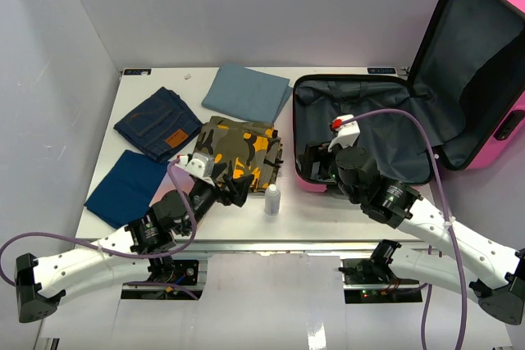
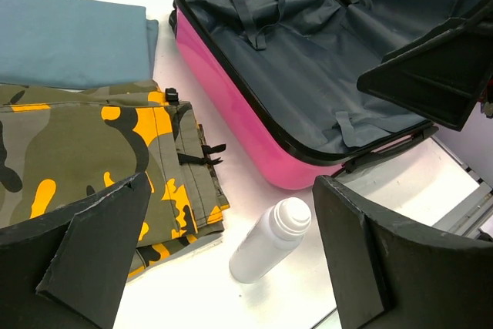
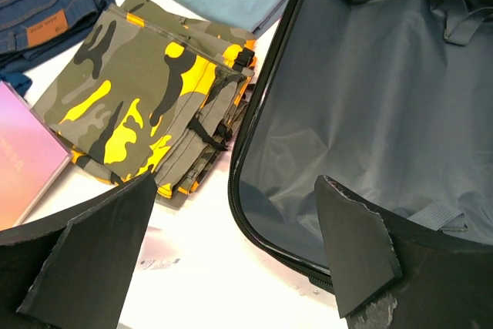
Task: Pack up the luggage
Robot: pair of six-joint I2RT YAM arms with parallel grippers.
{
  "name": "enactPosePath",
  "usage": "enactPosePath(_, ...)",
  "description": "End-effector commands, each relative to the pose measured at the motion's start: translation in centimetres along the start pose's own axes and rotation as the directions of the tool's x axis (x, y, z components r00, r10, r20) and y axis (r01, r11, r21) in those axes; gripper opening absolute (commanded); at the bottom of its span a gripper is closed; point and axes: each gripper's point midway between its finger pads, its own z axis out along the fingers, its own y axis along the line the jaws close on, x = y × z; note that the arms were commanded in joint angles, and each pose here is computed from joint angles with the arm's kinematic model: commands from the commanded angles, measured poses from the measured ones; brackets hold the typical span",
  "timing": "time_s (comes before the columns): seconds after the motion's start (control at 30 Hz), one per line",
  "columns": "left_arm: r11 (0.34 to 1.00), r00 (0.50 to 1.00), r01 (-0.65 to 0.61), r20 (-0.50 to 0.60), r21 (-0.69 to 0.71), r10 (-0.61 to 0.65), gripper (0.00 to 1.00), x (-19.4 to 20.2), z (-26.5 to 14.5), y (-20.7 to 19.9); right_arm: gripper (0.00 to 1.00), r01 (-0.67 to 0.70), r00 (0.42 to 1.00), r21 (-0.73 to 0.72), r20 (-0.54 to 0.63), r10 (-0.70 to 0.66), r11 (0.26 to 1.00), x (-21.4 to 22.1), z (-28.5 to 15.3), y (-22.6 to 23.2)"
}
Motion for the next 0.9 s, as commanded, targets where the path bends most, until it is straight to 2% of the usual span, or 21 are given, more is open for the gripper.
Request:
enactPosePath(0.0, 0.999, 1.0, 0.008, 0.028, -0.047, -0.007, 0.98, -0.5, -0.1, 0.9, 0.9, 0.022, 0.999, -0.044, 0.048, -0.02, 0.999, -1.6, 0.0, 0.9)
enactPosePath(0.23, 0.995, 0.996, 0.049, 0.082, -0.084, -0.042, 0.98, -1.4, -1.0, 2.1, 0.9, 0.102, 0.995, -0.192, 0.029, -0.098, 0.976, -1.0, -0.2, 3.4)
enactPosePath(0.4, 0.976, 0.992, 0.081, 0.115, -0.203, -0.058, 0.98, -1.7, -1.6, 4.4, 0.91, 0.146, 0.985, -0.395, -0.027, -0.171, 0.907, 0.8, -0.4, 7.3)
enactPosePath(0.57, 0.911, 0.991, 0.11, 0.119, -0.398, -0.067, 0.98, -1.3, -2.8, 8.0, 0.9, 0.215, 0.959, -0.449, -0.072, -0.275, 0.867, 3.4, 0.2, 9.3)
enactPosePath(0.7, 0.908, 0.988, 0.128, 0.132, -0.399, -0.081, 0.98, -1.6, -3.0, 8.1, 0.9, 0.216, 0.953, -0.532, -0.068, -0.295, 0.819, 4.8, -0.3, 11.3)
enactPosePath(0.87, 0.906, 0.986, 0.138, 0.143, -0.4, -0.087, 0.98, -1.7, -3.2, 8.2, 0.9, 0.233, 0.943, -0.53, -0.079, -0.322, 0.815, 5.9, 0.0, 11.9)
